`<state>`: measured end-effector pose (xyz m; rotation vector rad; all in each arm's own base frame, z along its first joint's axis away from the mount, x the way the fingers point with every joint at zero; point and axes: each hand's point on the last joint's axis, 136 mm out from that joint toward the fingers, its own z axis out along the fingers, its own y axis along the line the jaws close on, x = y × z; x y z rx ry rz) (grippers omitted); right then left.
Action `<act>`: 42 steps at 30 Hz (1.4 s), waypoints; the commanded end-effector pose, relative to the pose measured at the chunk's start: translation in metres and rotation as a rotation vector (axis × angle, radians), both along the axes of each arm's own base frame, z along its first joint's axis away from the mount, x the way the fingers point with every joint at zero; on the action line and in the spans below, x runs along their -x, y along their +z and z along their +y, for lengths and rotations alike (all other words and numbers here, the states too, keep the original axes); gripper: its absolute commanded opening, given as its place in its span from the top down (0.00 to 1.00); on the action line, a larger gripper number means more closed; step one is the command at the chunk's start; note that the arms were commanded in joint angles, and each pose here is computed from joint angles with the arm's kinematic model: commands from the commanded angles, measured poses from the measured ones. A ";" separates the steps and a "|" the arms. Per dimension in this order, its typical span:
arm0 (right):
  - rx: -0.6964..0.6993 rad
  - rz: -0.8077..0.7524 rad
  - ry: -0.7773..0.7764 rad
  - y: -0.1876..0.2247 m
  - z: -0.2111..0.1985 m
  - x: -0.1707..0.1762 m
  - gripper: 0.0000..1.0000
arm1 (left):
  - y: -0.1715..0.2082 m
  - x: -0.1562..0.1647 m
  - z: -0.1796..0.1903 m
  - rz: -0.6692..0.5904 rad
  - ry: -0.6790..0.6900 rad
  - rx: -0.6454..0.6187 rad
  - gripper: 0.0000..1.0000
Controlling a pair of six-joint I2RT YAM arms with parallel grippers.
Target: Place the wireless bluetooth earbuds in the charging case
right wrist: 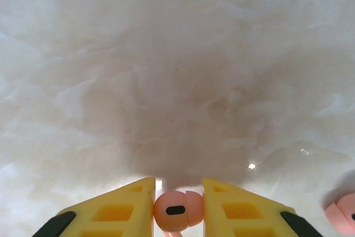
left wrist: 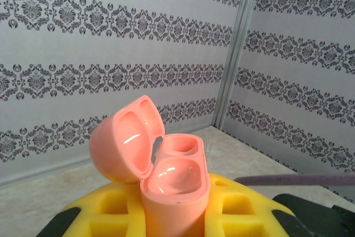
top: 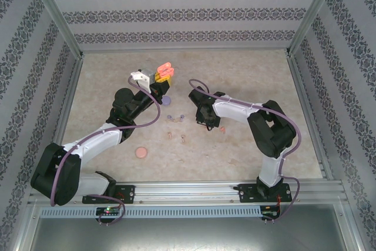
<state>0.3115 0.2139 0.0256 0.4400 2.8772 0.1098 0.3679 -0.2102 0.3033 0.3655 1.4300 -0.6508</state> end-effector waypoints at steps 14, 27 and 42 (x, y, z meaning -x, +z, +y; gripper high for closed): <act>-0.187 -0.414 0.118 0.163 0.011 -0.047 0.75 | 0.042 0.021 -0.022 -0.170 -0.142 -0.034 1.00; -0.353 -0.849 0.236 0.330 0.019 -0.058 0.74 | 0.048 0.021 -0.028 -0.254 -0.145 -0.135 1.00; -0.613 -1.205 0.360 0.410 0.049 -0.031 0.73 | 0.060 0.010 -0.040 -0.328 -0.131 -0.214 1.00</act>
